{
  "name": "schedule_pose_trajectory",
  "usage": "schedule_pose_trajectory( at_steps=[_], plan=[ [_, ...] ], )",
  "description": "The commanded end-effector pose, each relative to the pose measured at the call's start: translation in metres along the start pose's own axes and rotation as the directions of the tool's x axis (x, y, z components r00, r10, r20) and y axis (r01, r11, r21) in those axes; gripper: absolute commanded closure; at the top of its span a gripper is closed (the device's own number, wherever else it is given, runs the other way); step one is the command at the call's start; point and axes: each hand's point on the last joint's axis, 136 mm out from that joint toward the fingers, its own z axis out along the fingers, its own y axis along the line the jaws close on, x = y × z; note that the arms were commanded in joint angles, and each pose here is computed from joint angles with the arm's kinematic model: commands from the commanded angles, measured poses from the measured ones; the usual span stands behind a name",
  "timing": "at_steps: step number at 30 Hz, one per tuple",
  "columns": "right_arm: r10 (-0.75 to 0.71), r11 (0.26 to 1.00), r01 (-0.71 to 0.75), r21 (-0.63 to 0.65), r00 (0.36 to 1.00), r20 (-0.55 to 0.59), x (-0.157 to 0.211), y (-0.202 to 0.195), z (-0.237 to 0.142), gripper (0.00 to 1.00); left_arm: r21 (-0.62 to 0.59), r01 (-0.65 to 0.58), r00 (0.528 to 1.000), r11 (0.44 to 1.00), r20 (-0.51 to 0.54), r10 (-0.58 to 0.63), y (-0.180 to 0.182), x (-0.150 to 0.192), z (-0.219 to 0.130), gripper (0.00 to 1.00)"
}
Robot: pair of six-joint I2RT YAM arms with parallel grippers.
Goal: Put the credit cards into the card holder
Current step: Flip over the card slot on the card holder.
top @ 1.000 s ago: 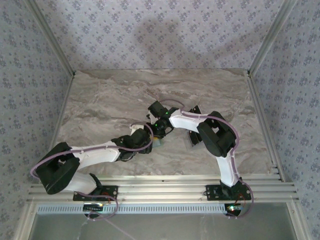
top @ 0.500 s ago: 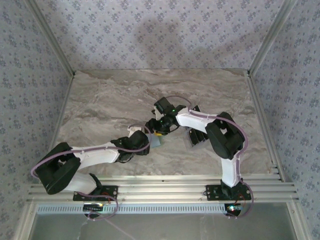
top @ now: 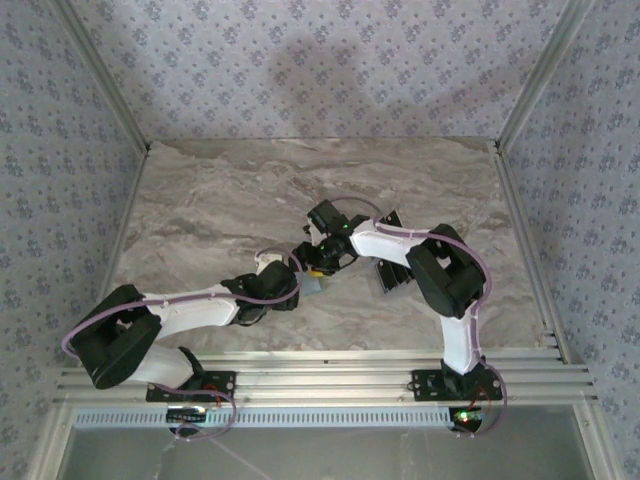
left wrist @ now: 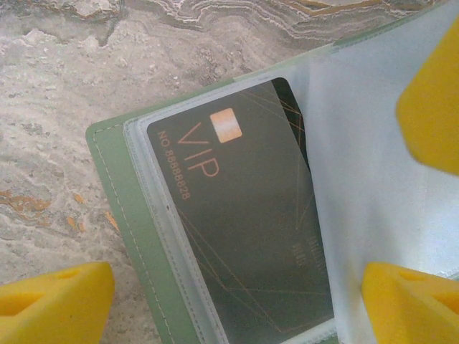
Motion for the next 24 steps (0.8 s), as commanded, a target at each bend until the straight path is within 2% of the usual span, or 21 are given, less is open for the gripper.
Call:
schedule_pose_trajectory(
  at_steps=[1, 13, 19, 24],
  plan=[
    [0.024, 1.0, -0.024, 0.006, 0.999, -0.034, 0.006, -0.003, 0.012, 0.41, -0.004, 0.018, 0.999, 1.0, 0.029, -0.018, 0.003, -0.008, -0.005, 0.1],
    [0.005, 1.0, -0.005, -0.027, 1.0, -0.031, 0.005, 0.016, 0.009, 0.41, 0.027, 0.04, 0.997, 0.999, 0.065, -0.041, 0.004, -0.017, -0.02, 0.08],
    [-0.034, 0.999, 0.034, -0.042, 0.999, -0.021, 0.005, 0.041, 0.002, 0.41, 0.073, 0.111, 0.982, 0.991, 0.148, -0.121, 0.019, -0.024, -0.05, 0.07],
    [-0.047, 0.999, 0.046, -0.028, 0.998, -0.039, 0.005, 0.051, 0.011, 0.41, 0.097, 0.191, 0.956, 0.977, 0.206, -0.207, 0.041, -0.02, -0.073, 0.07]
  ],
)
